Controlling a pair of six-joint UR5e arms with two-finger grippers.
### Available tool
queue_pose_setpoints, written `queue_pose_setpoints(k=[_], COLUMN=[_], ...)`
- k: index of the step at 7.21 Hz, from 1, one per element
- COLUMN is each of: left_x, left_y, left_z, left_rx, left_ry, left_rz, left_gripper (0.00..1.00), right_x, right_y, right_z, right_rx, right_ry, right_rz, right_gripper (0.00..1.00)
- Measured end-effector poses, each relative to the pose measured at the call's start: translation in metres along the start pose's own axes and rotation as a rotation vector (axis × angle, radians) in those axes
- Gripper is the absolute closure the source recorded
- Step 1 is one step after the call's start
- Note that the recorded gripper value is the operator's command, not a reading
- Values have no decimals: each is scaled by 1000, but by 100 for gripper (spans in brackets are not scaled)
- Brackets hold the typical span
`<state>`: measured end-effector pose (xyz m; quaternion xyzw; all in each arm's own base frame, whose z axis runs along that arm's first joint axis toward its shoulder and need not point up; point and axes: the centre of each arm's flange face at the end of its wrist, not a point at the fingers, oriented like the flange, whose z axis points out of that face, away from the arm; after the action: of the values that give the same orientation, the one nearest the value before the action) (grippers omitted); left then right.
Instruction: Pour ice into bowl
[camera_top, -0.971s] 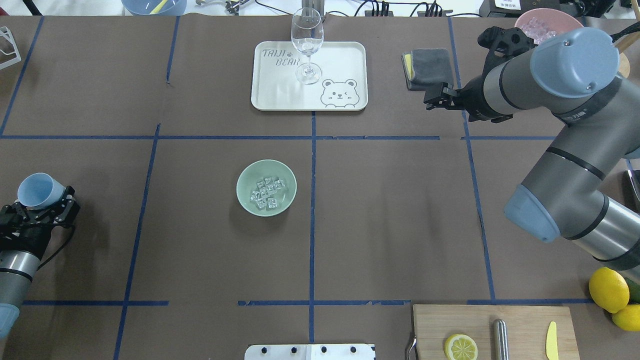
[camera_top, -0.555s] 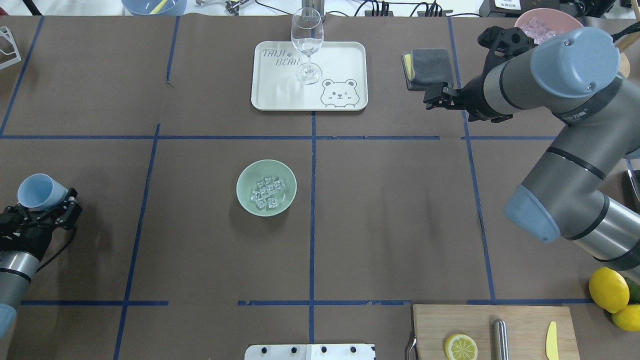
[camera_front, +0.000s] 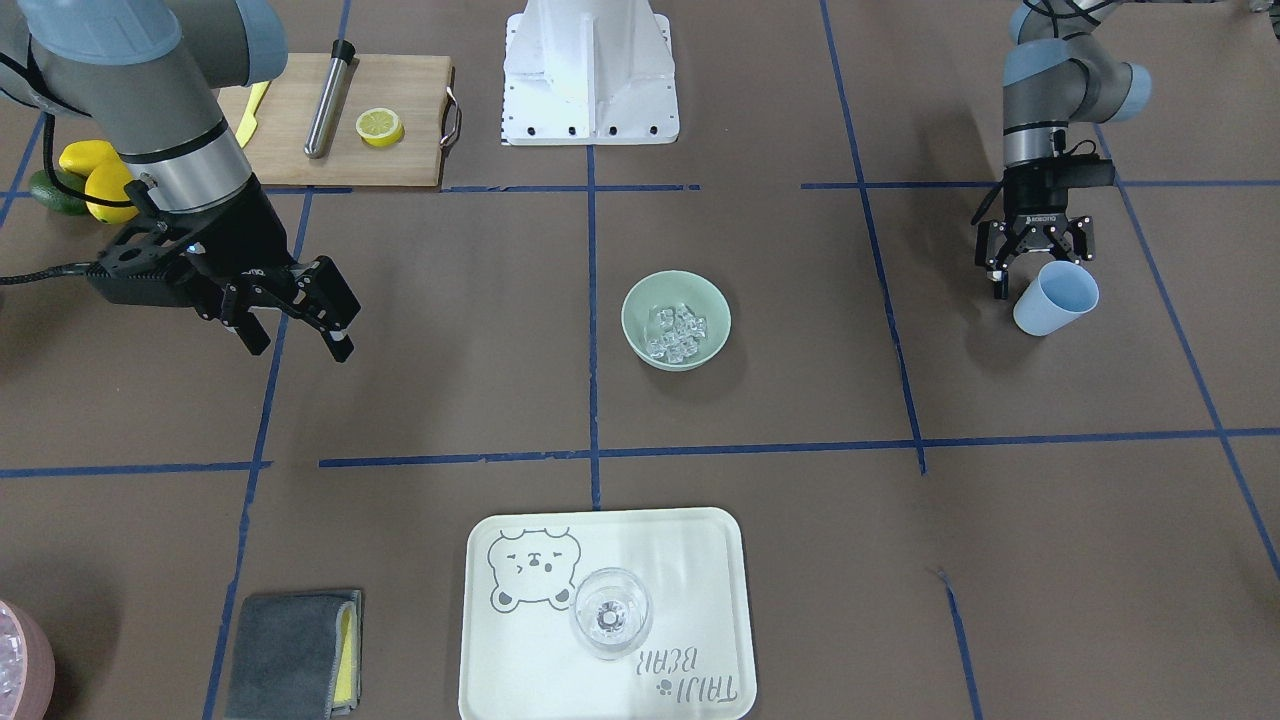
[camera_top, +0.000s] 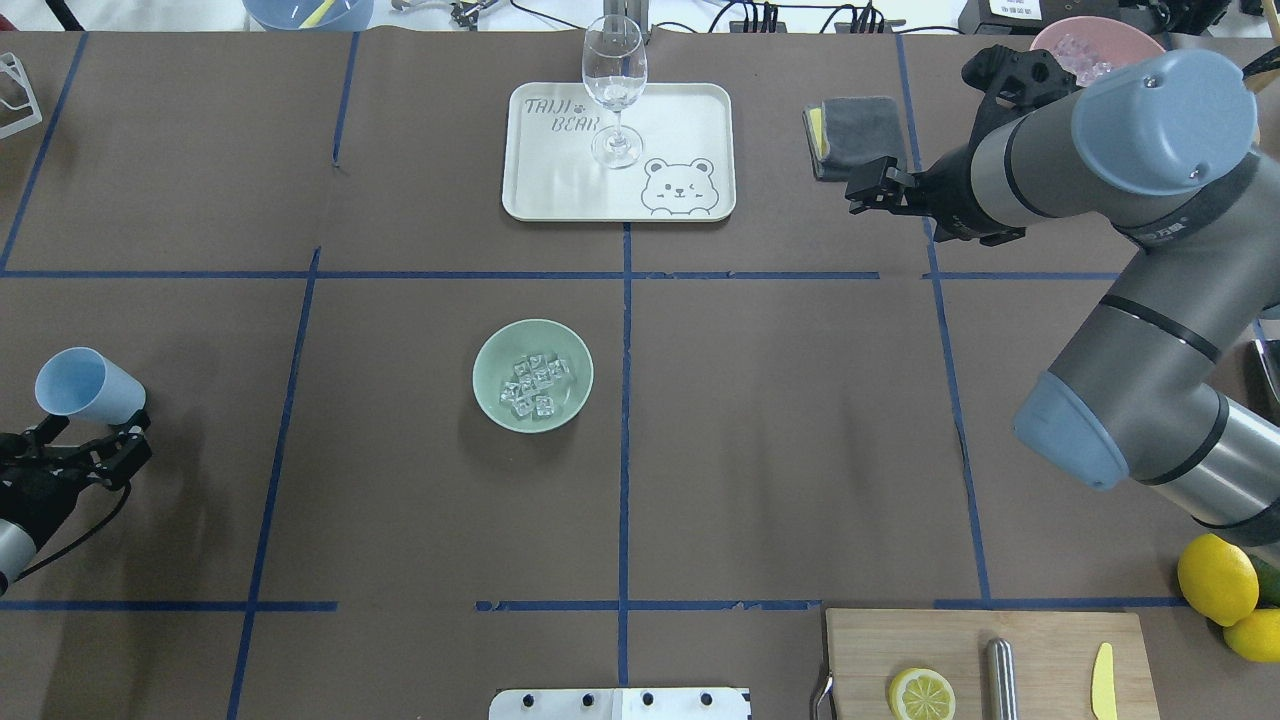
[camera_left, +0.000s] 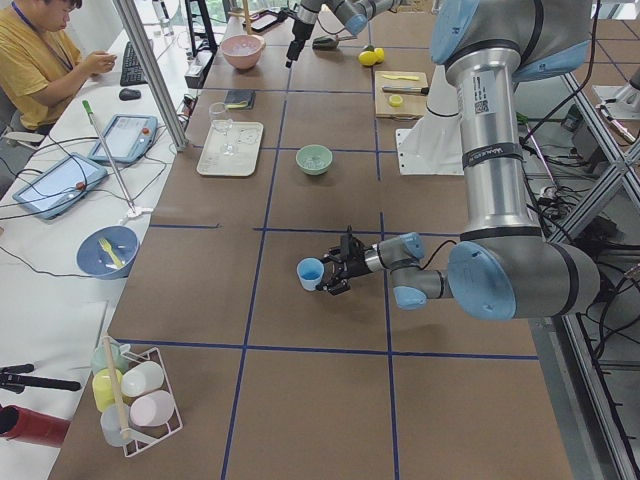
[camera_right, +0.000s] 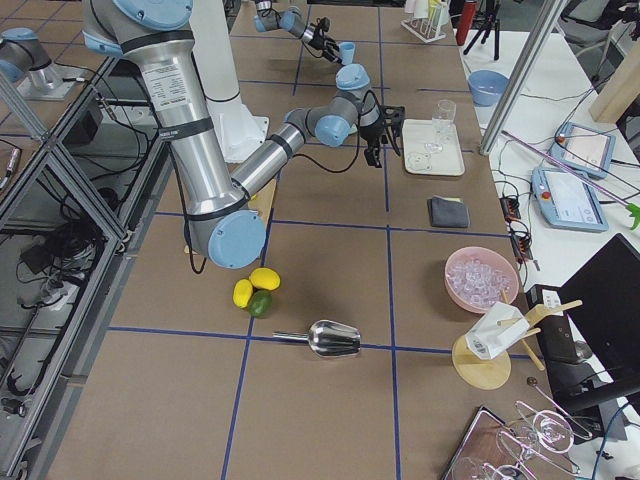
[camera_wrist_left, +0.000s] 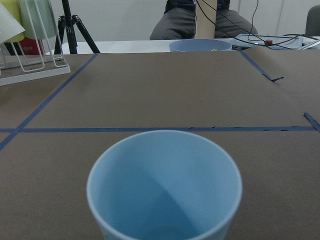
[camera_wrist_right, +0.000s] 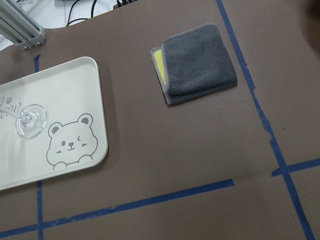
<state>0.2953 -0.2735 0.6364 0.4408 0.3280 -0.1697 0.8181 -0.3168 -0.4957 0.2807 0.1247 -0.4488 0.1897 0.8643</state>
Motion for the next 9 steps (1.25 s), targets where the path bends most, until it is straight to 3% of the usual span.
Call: queue_pose_setpoints(k=[1,3,5,7,9], left_x=[-3,-3,-3,-36,-84], left_y=[-1,15,4,-18,-62], left_z=[-11,-34,-70,-87,-84], left_rx=[-50,-223,-386,-447,-423], left_ry=[20,85,166,198,245], left_rz=[30,90,174,312,488], left_gripper=[0,0,0,0,0], right_x=[0,-1,1,13,35], right_y=[0,1,3,3,-16], right_z=[-1,-3,-5,-2,-9], right_rx=[0,1,-13,-35,-63], right_ry=[-1,-5,-10,1,8], right_rz=[0,5,12,11,5], right_gripper=[0,0,0,0,0])
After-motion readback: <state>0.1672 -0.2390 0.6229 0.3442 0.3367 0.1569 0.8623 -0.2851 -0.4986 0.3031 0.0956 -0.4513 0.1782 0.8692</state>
